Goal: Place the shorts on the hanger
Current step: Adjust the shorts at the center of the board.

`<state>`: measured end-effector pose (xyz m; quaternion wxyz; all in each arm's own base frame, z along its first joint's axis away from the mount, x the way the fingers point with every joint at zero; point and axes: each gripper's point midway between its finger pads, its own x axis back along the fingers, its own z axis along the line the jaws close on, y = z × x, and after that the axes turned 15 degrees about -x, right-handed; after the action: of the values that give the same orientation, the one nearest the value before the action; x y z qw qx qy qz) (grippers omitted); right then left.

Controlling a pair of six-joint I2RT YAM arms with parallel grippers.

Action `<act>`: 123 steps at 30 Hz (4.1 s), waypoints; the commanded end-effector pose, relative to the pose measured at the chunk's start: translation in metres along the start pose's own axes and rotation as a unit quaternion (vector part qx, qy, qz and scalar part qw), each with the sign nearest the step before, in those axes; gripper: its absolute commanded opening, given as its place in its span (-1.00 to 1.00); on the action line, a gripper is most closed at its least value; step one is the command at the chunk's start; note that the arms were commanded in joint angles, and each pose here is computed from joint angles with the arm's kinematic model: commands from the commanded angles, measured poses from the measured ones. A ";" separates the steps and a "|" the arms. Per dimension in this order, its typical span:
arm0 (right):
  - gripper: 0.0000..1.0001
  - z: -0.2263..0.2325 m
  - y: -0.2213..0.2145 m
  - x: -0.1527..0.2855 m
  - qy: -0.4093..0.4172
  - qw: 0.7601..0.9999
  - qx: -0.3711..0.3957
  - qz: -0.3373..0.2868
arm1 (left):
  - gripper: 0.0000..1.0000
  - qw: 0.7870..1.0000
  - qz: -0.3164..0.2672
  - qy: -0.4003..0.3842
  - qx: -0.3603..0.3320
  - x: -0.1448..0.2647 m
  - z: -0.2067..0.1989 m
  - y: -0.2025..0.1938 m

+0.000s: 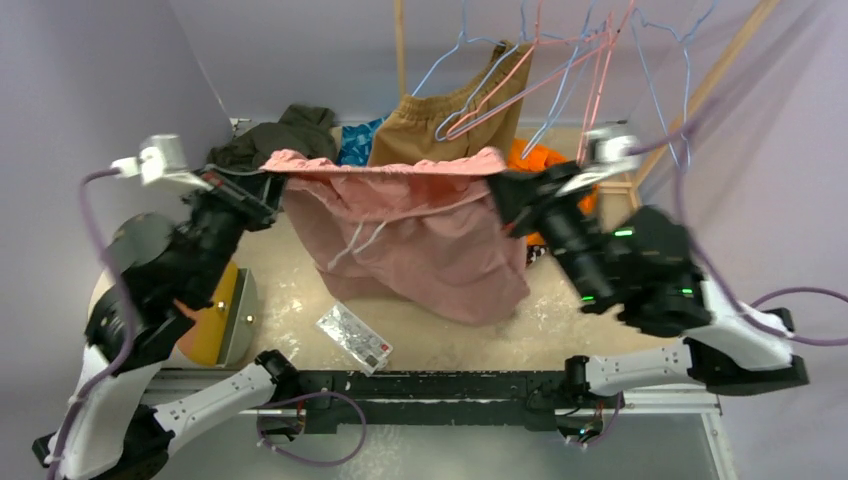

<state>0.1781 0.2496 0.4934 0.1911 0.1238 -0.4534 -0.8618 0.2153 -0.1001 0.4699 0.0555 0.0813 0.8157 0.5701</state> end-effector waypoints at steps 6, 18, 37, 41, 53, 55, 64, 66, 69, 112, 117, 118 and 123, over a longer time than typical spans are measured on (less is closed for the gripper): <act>-1.00 -0.028 -0.007 -0.014 -0.088 0.990 0.102 -0.043 | -1.00 0.999 -0.007 -0.025 0.032 0.019 0.004 -0.008; -1.00 0.012 0.144 0.013 -0.008 0.982 0.011 -0.188 | -1.00 0.991 -0.123 -0.053 0.014 0.011 -0.039 0.120; -1.00 0.018 0.138 0.015 0.029 0.983 0.048 -0.175 | -1.00 0.981 -0.171 -0.088 0.038 0.028 -0.040 0.129; -1.00 -0.006 0.099 0.016 0.019 0.988 0.040 -0.151 | -1.00 0.982 -0.160 -0.085 0.048 0.032 -0.027 0.100; -1.00 0.033 0.143 0.055 0.173 0.978 -0.005 -0.121 | -1.00 0.944 -0.207 -0.256 0.022 0.096 -0.074 0.151; -1.00 0.029 0.127 0.045 0.154 0.981 0.025 -0.113 | -1.00 0.942 -0.197 -0.272 0.009 0.096 -0.079 0.141; -1.00 -0.011 -0.002 -0.036 0.034 0.990 0.137 -0.019 | -1.00 0.970 -0.056 -0.230 -0.062 0.026 -0.066 0.000; -1.00 -0.036 -0.020 -0.060 0.020 0.993 0.120 -0.001 | -1.00 0.976 -0.019 -0.203 -0.077 0.005 -0.058 -0.033; -1.00 -0.060 -0.044 -0.068 -0.013 0.994 0.106 -0.005 | -1.00 0.986 0.009 -0.144 -0.088 -0.017 -0.038 -0.065; -1.00 -0.234 -0.230 -0.022 -0.211 0.965 -0.049 0.150 | -1.00 0.970 0.235 0.016 -0.060 -0.056 0.041 -0.303; -1.00 -0.243 -0.252 -0.017 -0.221 0.958 -0.060 0.171 | -1.00 0.960 0.271 0.045 -0.053 -0.052 0.057 -0.343; -1.00 -0.243 -0.254 -0.017 -0.220 0.958 -0.059 0.174 | -1.00 0.958 0.276 0.051 -0.054 -0.051 0.060 -0.348; -0.67 -0.242 -0.260 -0.020 -0.219 0.956 -0.043 0.190 | -0.93 0.952 0.288 0.074 -0.070 -0.050 0.071 -0.357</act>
<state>0.2265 0.2026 0.1301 0.2523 -0.1789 -0.4832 -0.8190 0.2414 -0.1637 0.1003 -0.1715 0.2939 0.6953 0.6331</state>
